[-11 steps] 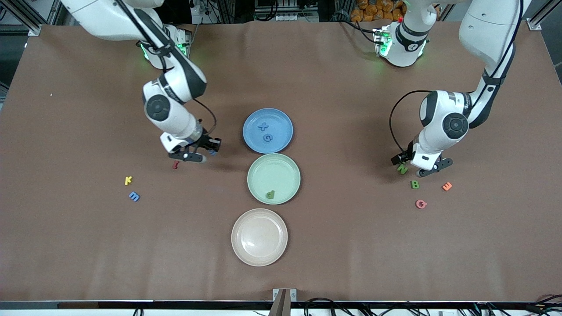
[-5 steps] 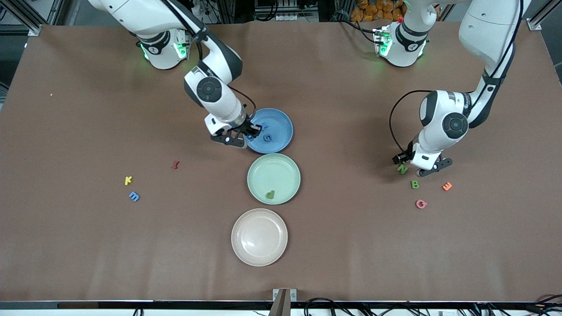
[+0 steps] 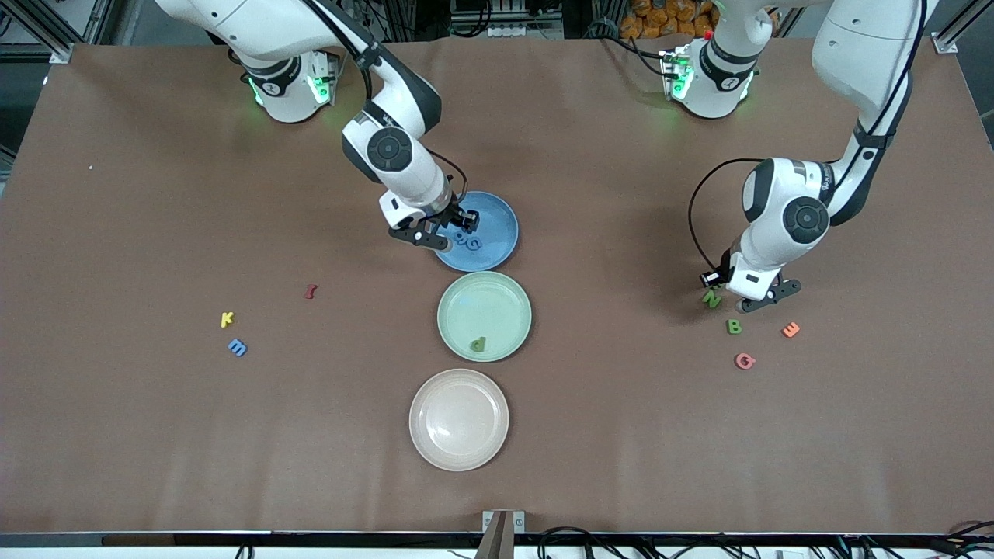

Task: Sort letters by color into matching plates
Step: 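Carry the 6 onto the blue plate and open the right gripper, then grasp the green u with the left gripper while the right gripper reaches E, then place the u on the green plate while the right gripper grasps blue E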

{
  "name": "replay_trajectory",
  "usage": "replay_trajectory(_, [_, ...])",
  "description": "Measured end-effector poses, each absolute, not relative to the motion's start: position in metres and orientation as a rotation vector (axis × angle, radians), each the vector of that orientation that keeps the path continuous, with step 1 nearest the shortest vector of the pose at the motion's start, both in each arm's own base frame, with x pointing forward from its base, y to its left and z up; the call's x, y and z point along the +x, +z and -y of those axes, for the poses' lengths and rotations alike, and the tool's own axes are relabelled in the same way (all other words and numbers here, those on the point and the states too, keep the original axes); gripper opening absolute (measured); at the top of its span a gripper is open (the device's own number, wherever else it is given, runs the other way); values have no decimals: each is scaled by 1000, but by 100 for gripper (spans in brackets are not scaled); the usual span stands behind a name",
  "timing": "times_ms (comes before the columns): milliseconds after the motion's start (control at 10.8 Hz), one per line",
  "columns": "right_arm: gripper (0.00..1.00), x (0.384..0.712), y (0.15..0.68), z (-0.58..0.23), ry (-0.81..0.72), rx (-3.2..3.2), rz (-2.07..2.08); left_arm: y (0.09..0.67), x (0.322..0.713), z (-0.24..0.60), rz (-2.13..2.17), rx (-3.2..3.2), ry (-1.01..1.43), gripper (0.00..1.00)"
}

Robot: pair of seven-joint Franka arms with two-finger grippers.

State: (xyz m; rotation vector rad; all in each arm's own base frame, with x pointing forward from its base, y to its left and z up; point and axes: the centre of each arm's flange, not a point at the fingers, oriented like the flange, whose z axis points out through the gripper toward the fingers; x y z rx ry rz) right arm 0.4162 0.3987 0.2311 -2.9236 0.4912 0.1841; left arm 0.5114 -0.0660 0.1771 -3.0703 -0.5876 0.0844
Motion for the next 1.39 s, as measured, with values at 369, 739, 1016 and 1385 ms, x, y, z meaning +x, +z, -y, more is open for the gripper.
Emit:
replay_trajectory(369, [100, 451, 247, -366, 177, -2894, -546, 198, 533, 82, 648, -3087, -18, 26])
replay_trajectory(739, [100, 516, 269, -254, 147, -2914, -613, 251, 568, 169, 810, -3129, -200, 26])
replay_trajectory(1016, [100, 552, 264, -153, 98, -2943, -435, 287, 576, 246, 871, -3196, -284, 26])
replay_trajectory(1385, [100, 575, 255, -42, -12, -3057, 42, 279, 579, 347, 1017, -3248, -242, 26])
